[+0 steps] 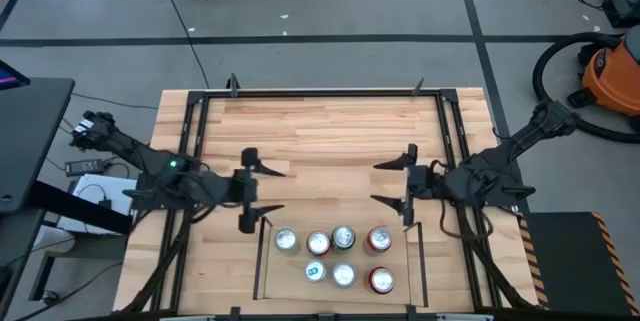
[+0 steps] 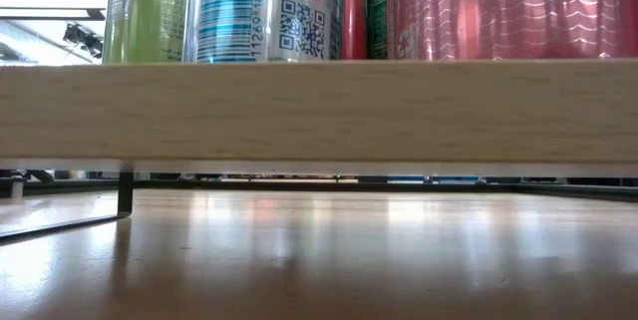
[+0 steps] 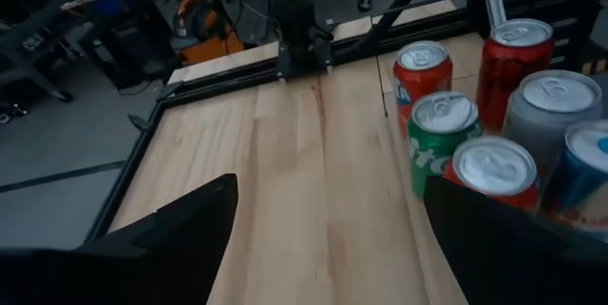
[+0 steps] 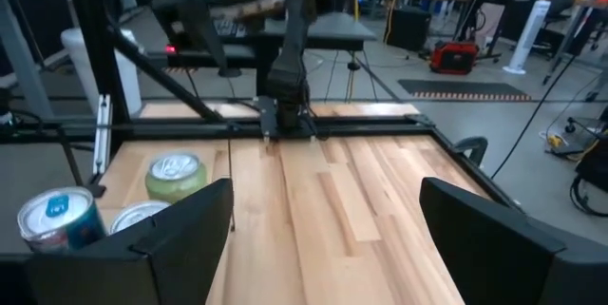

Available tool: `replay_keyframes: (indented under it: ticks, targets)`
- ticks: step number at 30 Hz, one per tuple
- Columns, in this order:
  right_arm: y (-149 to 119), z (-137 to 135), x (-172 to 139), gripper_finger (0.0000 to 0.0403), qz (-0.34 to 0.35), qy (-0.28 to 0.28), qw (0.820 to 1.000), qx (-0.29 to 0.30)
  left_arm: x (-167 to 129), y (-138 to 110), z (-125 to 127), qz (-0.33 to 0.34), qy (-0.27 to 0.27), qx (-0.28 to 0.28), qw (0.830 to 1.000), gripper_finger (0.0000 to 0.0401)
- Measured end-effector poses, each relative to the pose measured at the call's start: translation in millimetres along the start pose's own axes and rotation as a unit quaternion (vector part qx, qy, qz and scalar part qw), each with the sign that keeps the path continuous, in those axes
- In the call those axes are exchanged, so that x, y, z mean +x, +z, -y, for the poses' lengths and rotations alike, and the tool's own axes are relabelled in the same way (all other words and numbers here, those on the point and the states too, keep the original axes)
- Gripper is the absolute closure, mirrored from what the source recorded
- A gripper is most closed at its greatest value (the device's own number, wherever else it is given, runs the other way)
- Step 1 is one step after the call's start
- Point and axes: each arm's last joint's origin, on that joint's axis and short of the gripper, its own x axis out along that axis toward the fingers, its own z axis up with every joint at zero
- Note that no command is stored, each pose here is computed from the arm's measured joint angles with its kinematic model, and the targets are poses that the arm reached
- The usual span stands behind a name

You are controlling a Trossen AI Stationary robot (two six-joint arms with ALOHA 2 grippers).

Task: Place canned beverage on shelf
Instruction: Return to Home Position

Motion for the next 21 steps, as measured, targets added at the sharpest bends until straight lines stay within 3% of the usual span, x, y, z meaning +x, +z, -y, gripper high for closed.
replay_keyframes:
  ticks: [10,21]
  targets:
    - [6,15,-5,0.0054,0.017,-0.001,1.000,0.009,-25,-57,-12,0.038,0.001,-0.049,0.998,0.0054]
    - [-44,27,7,0.0054,0.024,-0.028,0.998,0.045,-53,-88,-27,0.110,0.002,-0.093,0.990,0.0054]
